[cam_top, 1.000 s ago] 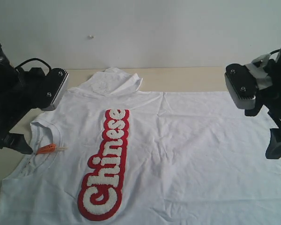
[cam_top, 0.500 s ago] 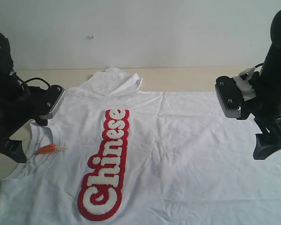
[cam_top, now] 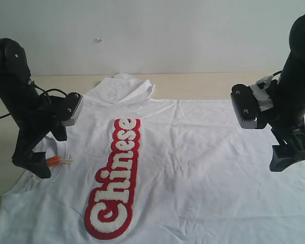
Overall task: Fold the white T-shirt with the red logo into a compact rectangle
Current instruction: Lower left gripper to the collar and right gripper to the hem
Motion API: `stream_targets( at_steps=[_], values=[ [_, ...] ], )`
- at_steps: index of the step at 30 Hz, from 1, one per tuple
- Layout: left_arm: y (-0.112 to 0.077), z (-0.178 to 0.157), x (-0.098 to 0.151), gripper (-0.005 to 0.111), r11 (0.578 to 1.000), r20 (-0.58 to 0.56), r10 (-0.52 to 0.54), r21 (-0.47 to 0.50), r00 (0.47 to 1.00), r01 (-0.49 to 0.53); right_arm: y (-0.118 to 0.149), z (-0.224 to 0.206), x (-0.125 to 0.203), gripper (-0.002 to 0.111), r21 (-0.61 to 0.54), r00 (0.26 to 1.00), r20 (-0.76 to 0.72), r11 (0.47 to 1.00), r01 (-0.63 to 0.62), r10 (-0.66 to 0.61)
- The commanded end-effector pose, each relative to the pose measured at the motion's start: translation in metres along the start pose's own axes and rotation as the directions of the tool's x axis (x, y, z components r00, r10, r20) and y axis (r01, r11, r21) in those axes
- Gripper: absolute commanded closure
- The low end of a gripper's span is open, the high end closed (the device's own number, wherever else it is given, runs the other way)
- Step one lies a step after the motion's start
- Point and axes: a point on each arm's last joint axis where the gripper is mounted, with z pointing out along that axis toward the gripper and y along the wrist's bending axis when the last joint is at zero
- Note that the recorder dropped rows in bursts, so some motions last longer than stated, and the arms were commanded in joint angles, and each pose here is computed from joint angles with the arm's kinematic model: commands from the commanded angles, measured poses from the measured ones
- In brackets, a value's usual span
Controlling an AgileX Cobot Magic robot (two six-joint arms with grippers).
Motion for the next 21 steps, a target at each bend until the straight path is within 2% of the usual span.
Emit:
stream_targets(
  at_steps=[1,11,21],
  values=[
    [0.002,0.01,0.003,0.002,0.999,-0.015,-0.019,0.029,1.0,0.02,-0.004,0.011,0.015,0.004,-0.04,1.0,-0.011,0.999,0.005,-0.005],
    [0.005,0.034,0.008,0.002,0.997,-0.032,-0.057,0.057,0.998,0.059,-0.011,0.048,0.035,0.004,-0.119,1.0,-0.018,0.993,0.022,-0.025],
    [0.008,0.036,0.008,0.002,0.997,-0.031,-0.064,0.03,0.997,0.065,-0.019,0.067,0.044,0.004,-0.081,0.999,-0.046,0.996,-0.032,0.029]
  ],
)
